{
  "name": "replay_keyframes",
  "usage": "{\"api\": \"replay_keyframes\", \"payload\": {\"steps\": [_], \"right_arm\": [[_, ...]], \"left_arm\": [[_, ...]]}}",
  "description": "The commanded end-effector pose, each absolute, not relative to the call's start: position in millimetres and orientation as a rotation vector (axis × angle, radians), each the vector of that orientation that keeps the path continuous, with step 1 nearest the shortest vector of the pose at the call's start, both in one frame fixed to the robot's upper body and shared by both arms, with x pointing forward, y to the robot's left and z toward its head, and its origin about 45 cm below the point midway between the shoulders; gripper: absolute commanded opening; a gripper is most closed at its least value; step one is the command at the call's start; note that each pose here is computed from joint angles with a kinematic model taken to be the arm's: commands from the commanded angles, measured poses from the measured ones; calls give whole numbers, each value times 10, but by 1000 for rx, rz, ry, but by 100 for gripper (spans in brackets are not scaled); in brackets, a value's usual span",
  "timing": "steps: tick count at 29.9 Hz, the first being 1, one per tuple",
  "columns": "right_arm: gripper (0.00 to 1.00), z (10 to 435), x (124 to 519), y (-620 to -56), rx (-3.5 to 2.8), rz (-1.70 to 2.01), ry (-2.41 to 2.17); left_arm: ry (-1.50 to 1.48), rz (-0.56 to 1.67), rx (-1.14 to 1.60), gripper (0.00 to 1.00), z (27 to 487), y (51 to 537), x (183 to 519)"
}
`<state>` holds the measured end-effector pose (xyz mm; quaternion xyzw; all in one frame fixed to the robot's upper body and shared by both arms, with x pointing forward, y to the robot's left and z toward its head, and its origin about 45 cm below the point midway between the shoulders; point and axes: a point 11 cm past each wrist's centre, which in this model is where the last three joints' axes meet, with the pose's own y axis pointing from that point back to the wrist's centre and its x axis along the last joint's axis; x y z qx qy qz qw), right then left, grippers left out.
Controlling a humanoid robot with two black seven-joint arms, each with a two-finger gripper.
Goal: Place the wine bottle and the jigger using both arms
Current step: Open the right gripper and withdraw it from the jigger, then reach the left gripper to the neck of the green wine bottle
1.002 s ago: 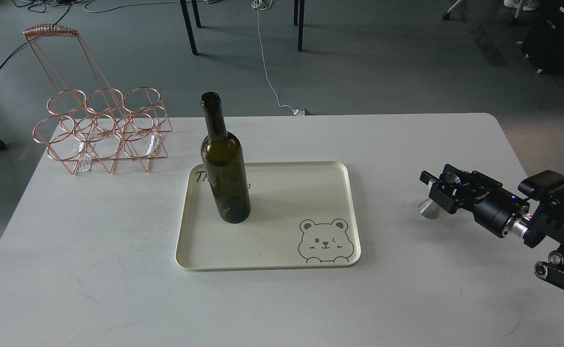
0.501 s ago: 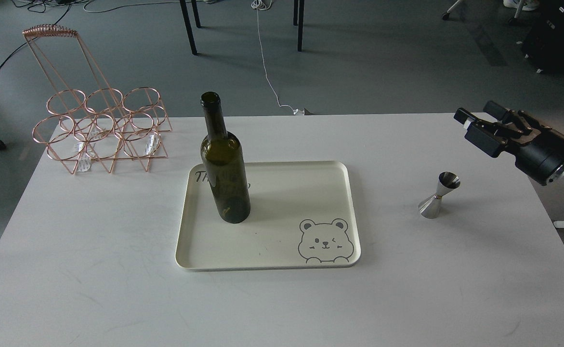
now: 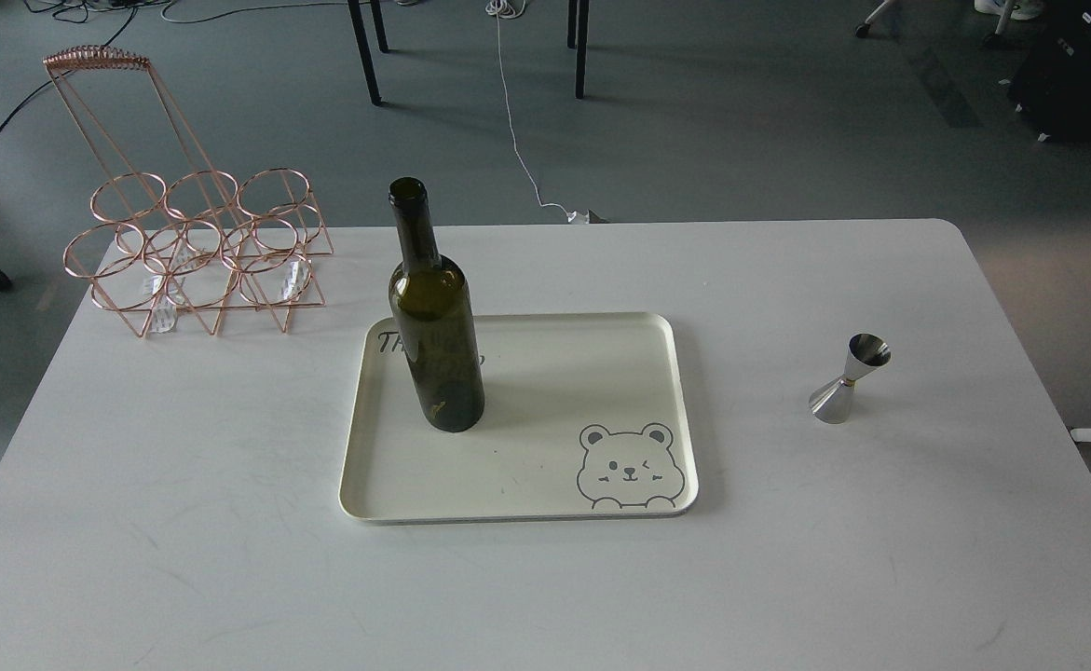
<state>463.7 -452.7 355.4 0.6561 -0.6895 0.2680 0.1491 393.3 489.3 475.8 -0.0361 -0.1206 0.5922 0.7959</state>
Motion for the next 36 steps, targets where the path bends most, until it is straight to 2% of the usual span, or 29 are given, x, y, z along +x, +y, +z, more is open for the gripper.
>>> {"api": "replay_keyframes", "payload": {"steps": [1, 5, 11, 18, 25, 36], "right_arm": [[97, 3586, 4763, -4679, 2014, 562, -2176], [97, 3588, 4776, -4900, 2175, 355, -2340], [98, 3454, 4609, -5171, 2363, 98, -2559], [99, 3151, 4449, -5332, 2322, -101, -2806], [99, 2959, 4402, -5311, 2303, -175, -2825], [99, 2946, 4389, -5330, 2290, -169, -2822]], "left_arm": [[-389, 1121, 99, 98, 4798, 4470, 3859], [-537, 905, 293, 98, 4687, 3898, 3722], [-768, 604, 417, 98, 4515, 3190, 3443], [-1081, 439, 755, 98, 3989, 3089, 3465], [-1154, 329, 792, 98, 3684, 2924, 3388], [-1199, 274, 676, 98, 3411, 2467, 3358]]}}
